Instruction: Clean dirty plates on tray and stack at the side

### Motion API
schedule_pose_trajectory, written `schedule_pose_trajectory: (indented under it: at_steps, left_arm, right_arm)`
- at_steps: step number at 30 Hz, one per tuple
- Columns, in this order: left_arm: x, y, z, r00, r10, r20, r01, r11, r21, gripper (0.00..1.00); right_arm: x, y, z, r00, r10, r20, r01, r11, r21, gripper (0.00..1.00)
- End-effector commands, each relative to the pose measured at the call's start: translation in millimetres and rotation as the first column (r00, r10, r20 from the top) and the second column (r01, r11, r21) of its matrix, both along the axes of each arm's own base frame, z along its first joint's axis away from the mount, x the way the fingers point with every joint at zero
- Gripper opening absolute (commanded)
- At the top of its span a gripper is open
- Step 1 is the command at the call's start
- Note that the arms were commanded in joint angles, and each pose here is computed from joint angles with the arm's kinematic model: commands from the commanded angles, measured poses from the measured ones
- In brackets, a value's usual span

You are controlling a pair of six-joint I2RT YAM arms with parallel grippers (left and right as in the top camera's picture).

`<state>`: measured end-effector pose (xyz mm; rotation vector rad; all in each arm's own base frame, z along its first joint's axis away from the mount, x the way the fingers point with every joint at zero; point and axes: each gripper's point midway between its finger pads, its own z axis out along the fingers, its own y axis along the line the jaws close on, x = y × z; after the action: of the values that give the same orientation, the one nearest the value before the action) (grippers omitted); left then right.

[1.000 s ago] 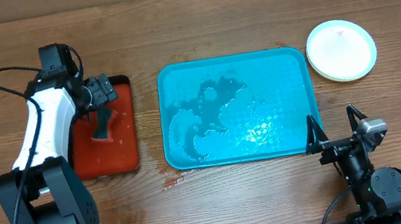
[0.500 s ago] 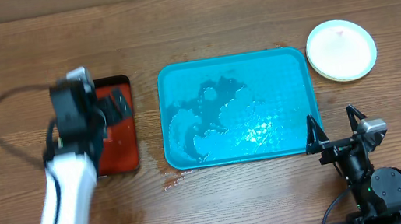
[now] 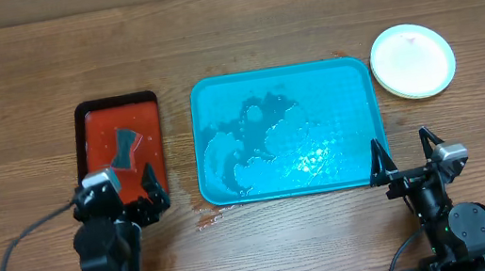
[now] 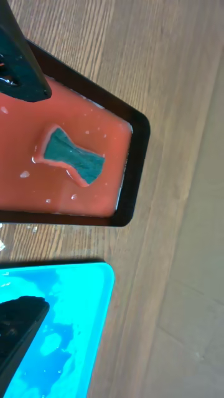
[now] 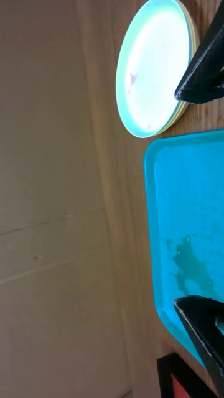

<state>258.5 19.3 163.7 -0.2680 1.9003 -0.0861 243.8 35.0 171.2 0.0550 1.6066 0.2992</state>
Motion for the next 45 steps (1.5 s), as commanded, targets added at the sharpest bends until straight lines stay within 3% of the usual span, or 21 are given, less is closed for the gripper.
schedule_pose_trajectory:
  at_steps: [1,8,19,36,45]
  left_arm:
    - [-4.3,1.6,-7.7,0.999,0.003,0.048,-0.004,1.000,0.023,1.00]
    - [-4.4,1.6,-4.9,0.982,0.002,0.191,-0.008,0.999,0.033,1.00]
    - [-12.8,0.6,-1.8,0.957,-0.002,0.289,-0.010,0.999,0.040,1.00]
    - [-13.2,-0.6,-8.0,0.967,-0.059,0.247,0.010,0.981,0.196,1.00]
    - [-13.2,-0.4,-7.8,0.967,-0.060,0.247,0.009,0.980,0.201,1.00]
  right_arm:
    - [0.3,-1.3,-1.4,1.000,-0.009,0.007,0.009,1.000,-0.006,1.00]
    - [0.3,-1.3,-1.4,1.000,-0.009,0.007,0.009,1.000,-0.006,1.00]
    - [0.3,-1.3,-1.4,1.000,-0.009,0.007,0.009,1.000,-0.006,1.00]
    - [0.3,-1.3,-1.4,1.000,-0.009,0.007,0.009,1.000,-0.006,1.00]
    - [0.3,-1.3,-1.4,1.000,-0.009,0.007,0.009,1.000,-0.006,1.00]
